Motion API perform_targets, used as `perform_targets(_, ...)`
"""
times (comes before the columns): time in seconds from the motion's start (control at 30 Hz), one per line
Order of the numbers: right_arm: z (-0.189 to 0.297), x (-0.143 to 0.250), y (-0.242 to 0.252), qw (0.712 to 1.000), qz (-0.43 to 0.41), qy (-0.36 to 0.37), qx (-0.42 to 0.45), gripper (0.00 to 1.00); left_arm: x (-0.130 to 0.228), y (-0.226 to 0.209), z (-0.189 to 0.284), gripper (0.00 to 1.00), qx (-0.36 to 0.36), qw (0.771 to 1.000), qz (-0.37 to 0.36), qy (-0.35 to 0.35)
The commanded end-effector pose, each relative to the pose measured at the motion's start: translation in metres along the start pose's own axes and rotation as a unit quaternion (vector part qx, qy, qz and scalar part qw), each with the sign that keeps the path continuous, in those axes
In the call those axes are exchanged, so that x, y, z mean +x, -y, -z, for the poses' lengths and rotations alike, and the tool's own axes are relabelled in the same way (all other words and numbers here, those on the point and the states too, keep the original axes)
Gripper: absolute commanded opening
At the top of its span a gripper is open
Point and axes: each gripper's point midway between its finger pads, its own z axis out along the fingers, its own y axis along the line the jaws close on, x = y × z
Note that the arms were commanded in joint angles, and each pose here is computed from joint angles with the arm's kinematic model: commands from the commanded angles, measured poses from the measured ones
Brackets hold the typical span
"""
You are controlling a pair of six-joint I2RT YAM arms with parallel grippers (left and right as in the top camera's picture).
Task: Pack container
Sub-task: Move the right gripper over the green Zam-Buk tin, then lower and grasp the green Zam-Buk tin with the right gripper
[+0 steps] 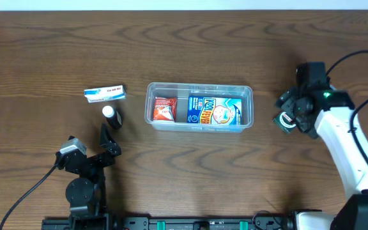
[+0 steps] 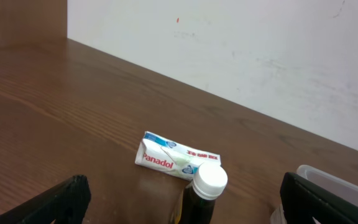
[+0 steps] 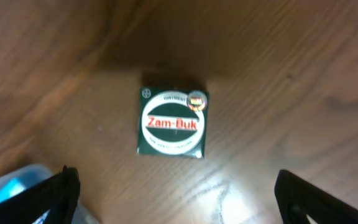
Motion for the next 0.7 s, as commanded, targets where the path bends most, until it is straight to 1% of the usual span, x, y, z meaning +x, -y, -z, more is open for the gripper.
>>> perform_targets(0.0,-0.014,0.01,0.008,1.0,-0.011,-0.005,0.002,0.96,0.017,-0.009,-0.002,0.98,-0.015,1.0,-0.012,-0.024)
perform_targets(0.27,-0.034,0.015,0.014,1.0,-0.016,0.014,0.002,0.98,0.017,-0.009,-0.002,0.98,-0.015,1.0,-0.012,-0.024)
perform_targets(0.67,-0.067,0.029,0.018,0.999,-0.025,0.038,-0.029,0.97,0.017,-0.009,-0.002,0.98,-0.015,1.0,-0.012,-0.024)
